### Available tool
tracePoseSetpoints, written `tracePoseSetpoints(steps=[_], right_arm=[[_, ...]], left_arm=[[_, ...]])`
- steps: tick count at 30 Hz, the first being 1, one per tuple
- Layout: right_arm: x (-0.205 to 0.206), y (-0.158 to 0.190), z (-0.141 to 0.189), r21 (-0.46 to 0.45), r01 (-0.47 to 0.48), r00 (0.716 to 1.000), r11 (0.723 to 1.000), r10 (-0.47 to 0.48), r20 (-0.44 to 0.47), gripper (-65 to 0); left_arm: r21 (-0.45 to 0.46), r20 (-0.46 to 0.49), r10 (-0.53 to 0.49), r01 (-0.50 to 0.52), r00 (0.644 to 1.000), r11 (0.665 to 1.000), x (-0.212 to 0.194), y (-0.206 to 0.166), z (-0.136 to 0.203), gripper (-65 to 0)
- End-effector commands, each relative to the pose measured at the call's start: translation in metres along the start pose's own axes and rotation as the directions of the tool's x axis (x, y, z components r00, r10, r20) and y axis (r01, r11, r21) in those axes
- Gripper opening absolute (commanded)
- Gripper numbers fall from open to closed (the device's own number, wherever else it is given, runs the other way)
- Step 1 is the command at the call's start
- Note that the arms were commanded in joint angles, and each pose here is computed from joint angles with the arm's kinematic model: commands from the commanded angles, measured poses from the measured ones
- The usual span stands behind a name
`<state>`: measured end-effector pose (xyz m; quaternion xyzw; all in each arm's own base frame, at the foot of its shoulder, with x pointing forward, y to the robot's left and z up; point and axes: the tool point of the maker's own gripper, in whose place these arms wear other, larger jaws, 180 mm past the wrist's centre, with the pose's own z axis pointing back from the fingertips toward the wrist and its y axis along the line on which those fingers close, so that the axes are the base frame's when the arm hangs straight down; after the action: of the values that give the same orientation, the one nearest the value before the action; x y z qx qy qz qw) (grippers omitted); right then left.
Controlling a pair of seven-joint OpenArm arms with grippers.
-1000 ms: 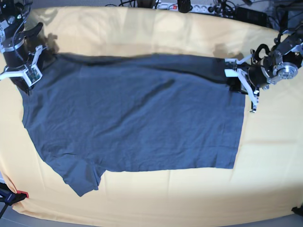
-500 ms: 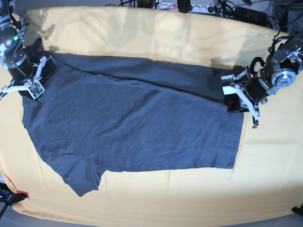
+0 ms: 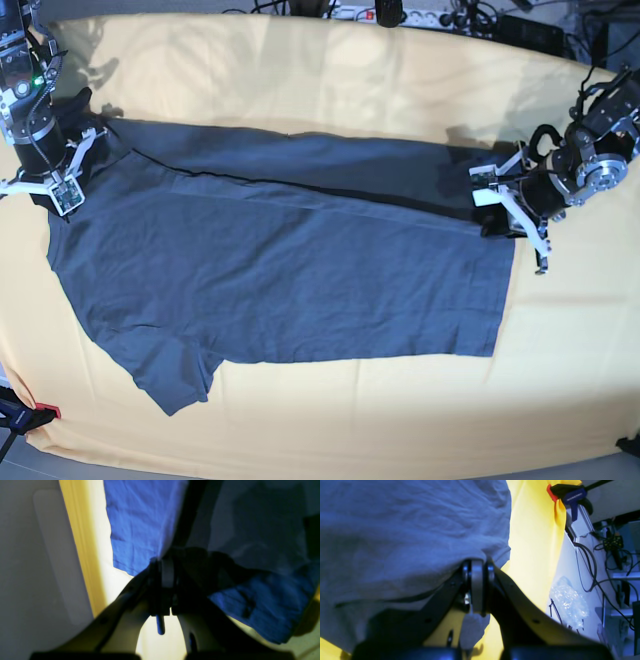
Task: Fold the T-shirt properly
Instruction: 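Lower the held edge back over the shirt body with both grippers, then adjust both grippers' hold on the shirt's side edge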
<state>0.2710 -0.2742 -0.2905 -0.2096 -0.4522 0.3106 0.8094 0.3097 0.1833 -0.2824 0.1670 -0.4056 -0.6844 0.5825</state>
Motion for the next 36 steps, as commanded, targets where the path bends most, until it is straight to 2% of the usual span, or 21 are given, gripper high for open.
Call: tracePoseSetpoints(steps=[1, 2, 4, 5, 7, 9, 10, 11, 13, 16, 19, 22, 23, 24, 25, 26, 27, 28, 29, 33, 36], right_arm=[[0.01, -0.011, 0.001, -0.028, -0.018, 0.999, 0.999, 0.019, 0.034, -60.0], [0.01, -0.009, 0.001, -0.016, -0.016, 0.999, 1.0, 0.017, 0.037, -51.6], [0.012, -0.006, 0.001, 0.003, -0.031, 0.999, 1.0, 0.031, 0.045, -35.1], [0.014, -0.009, 0.0, -0.008, -0.039, 0.998, 0.999, 0.039, 0.049, -29.9], [0.022, -0.034, -0.004, -0.114, -0.018, 0.998, 0.993, 0.024, 0.053, -28.4], [0.027, -0.059, -0.005, -0.212, 0.033, 0.999, 0.977, -0.024, 0.046, -28.5], [0.025, -0.061, -0.007, -0.209, 0.038, 0.999, 0.977, -0.033, 0.027, -29.1], [0.023, -0.053, -0.009, -0.158, 0.035, 0.999, 0.987, -0.035, 0.002, -29.3], [0.017, -0.022, -0.012, 0.022, 0.03, 0.998, 0.999, -0.029, -0.049, -29.3], [0.012, 0.017, -0.007, 0.236, 0.035, 0.997, 0.971, -0.018, -0.076, -29.2], [0.012, 0.032, -0.002, 0.323, 0.021, 0.997, 0.946, 0.003, -0.073, -29.2], [0.012, 0.053, 0.007, 0.439, 0.006, 0.997, 0.899, 0.027, -0.069, -29.3], [0.01, 0.056, 0.008, 0.45, 0.016, 0.997, 0.893, 0.023, -0.08, -32.1], [0.008, 0.056, 0.008, 0.446, 0.031, 0.996, 0.895, 0.012, -0.093, -38.5], [0.006, 0.054, 0.007, 0.429, 0.051, 0.994, 0.902, -0.006, -0.105, -48.1], [0.006, 0.052, 0.006, 0.415, 0.067, 0.994, 0.907, -0.023, -0.111, -59.4], [0.006, 0.051, 0.006, 0.406, 0.075, 0.993, 0.911, -0.031, -0.113, -65.0], [0.006, 0.05, 0.006, 0.403, 0.077, 0.993, 0.912, -0.034, -0.112, -65.0], [0.007, 0.052, 0.006, 0.415, 0.067, 0.994, 0.907, -0.025, -0.107, -65.0], [-0.006, 0.082, 0.025, 0.552, 0.008, 0.993, 0.834, 0.058, -0.102, -62.1], [-0.024, 0.096, 0.036, 0.599, 0.007, 0.984, 0.801, 0.101, -0.146, -57.2]], left_arm=[[0.039, -0.018, -0.017, 0.017, 1.0, 0.999, -0.007, 0.015, 0.004, -65.0], [0.038, -0.025, -0.015, 0.016, 1.0, 0.999, -0.01, 0.014, 0.004, -64.4], [0.036, -0.03, -0.012, 0.013, 0.999, 0.999, -0.014, 0.014, 0.003, -49.7], [0.057, -0.039, -0.012, 0.014, 0.999, 0.998, -0.017, 0.018, 0.003, -41.6], [0.151, -0.049, 0.01, -0.002, 0.999, 0.989, -0.022, 0.038, 0.004, -30.1], [0.257, -0.052, 0.068, -0.053, 0.996, 0.965, -0.026, 0.058, 0.008, -27.7], [0.283, -0.05, 0.105, -0.087, 0.993, 0.955, -0.027, 0.063, 0.009, -27.7], [0.274, -0.044, 0.144, -0.127, 0.989, 0.953, -0.028, 0.06, 0.009, -27.7], [0.193, -0.063, 0.205, -0.19, 0.977, 0.963, -0.03, 0.043, 0.006, -28.0], [0.016, -0.07, 0.186, -0.185, 0.98, 0.983, -0.022, 0.012, 0.003, -28.0], [-0.131, -0.05, 0.159, -0.164, 0.986, 0.978, -0.012, -0.013, 0.005, -28.0], [-0.262, -0.027, 0.144, -0.146, 0.989, 0.954, -0.005, -0.035, 0.01, -28.0], [-0.266, -0.021, 0.165, -0.165, 0.986, 0.95, -0.002, -0.036, 0.01, -28.4], [-0.247, -0.017, 0.197, -0.195, 0.98, 0.949, -0.001, -0.032, 0.009, -31.1], [-0.204, -0.016, 0.231, -0.229, 0.973, 0.952, -0.001, -0.024, 0.007, -37.2], [-0.149, -0.016, 0.262, -0.262, 0.965, 0.954, -0.002, -0.015, 0.004, -46.7], [-0.097, -0.021, 0.289, -0.29, 0.957, 0.952, -0.003, -0.006, 0.001, -59.1], [-0.075, -0.014, 0.307, -0.307, 0.952, 0.949, -0.002, -0.003, 0.0, -65.0], [-0.083, -0.01, 0.307, -0.307, 0.952, 0.948, 0.0, -0.004, -0.001, -65.0], [-0.311, 0.0, 0.222, -0.211, 0.975, 0.927, 0.012, -0.046, 0.01, -65.0], [-0.418, -0.01, 0.16, -0.15, 0.987, 0.896, 0.008, -0.064, 0.023, -65.0]])
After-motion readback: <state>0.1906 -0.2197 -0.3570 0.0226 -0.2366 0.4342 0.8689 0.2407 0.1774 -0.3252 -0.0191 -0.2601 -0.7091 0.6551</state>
